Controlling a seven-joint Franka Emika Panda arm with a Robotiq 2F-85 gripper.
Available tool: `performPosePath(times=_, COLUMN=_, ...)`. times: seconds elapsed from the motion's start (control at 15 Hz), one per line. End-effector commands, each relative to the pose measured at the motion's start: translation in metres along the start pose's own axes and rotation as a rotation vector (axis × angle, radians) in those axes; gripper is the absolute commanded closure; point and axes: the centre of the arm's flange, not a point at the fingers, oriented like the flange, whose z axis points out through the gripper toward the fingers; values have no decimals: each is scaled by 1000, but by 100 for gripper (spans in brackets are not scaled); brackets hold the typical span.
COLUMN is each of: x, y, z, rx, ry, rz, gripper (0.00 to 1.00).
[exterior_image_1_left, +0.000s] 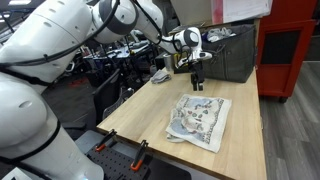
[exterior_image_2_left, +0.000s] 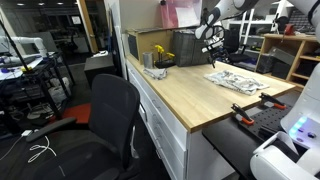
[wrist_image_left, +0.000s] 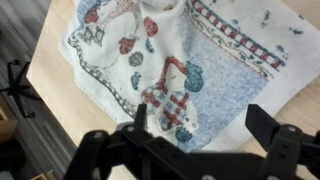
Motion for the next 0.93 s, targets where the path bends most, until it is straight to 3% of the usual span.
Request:
performPosePath(times=0.0, x=21, y=-25, z=3, rx=-13, ry=-11, rz=38, gripper=0)
performPosePath(times=0.33, x=48, y=-36, z=16, rx=-14, ry=-45, rz=99, gripper=0)
performPosePath(times=0.87, x=91, y=-22, z=17, rx=124, ry=-211, rz=162, gripper=0)
